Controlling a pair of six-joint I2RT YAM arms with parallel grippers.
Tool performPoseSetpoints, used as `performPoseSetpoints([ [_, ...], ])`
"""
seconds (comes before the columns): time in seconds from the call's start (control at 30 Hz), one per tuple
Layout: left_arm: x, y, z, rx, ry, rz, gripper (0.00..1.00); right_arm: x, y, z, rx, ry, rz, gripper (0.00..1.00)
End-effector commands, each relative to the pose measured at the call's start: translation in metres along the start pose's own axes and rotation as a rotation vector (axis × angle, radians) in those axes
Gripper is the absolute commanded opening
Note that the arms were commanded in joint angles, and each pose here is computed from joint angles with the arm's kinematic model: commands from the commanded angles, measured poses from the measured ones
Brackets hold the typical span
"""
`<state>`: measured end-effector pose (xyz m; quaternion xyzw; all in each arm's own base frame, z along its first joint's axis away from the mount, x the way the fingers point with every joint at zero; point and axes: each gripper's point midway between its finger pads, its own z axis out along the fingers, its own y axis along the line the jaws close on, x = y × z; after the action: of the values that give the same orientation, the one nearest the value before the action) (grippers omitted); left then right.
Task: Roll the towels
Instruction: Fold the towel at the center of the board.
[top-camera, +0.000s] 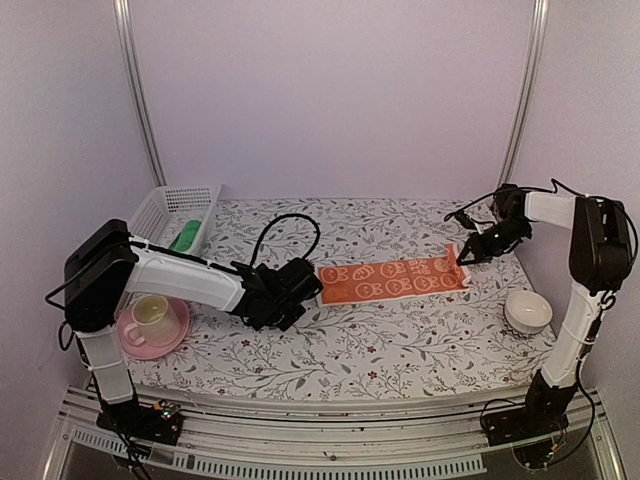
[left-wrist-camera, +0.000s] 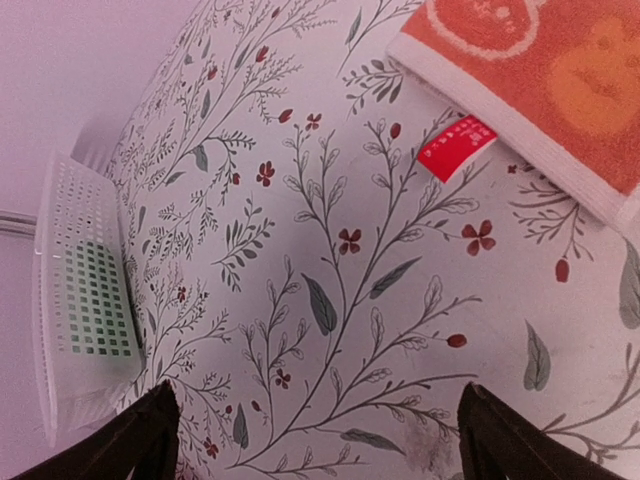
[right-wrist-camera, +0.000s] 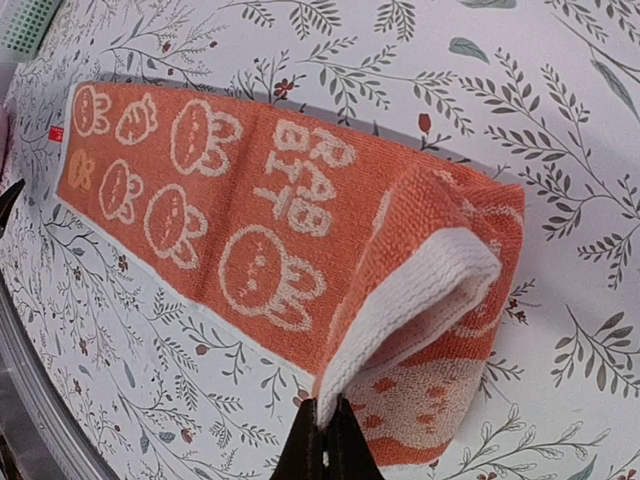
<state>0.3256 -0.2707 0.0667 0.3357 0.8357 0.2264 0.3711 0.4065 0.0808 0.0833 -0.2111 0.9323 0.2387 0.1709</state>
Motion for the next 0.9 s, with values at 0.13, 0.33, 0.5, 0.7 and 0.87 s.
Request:
performPoseSetpoints([
  [0.13, 0.0, 0.002, -0.003, 0.0, -0.002, -0.023, 0.97, -0.027, 0.072, 0.005, -0.102, -0.013, -0.14, 0.02],
  [0.33, 0.008, 0.019, -0.002, -0.017, 0.009, -0.054, 0.97, -0.041, 0.112, 0.026, -0.177, 0.016, -0.199, 0.02],
  [0.5, 0.017, 0.026, -0.001, -0.027, 0.025, -0.068, 0.97, -0.06, 0.143, 0.04, -0.25, 0.027, -0.236, 0.02],
  [0.7, 0.027, 0.033, 0.001, -0.037, 0.043, -0.08, 0.97, -0.072, 0.187, 0.061, -0.321, 0.055, -0.297, 0.02],
  [0.87, 0.03, 0.037, 0.0, -0.042, 0.046, -0.088, 0.97, -0.073, 0.212, 0.078, -0.371, 0.08, -0.322, 0.02],
])
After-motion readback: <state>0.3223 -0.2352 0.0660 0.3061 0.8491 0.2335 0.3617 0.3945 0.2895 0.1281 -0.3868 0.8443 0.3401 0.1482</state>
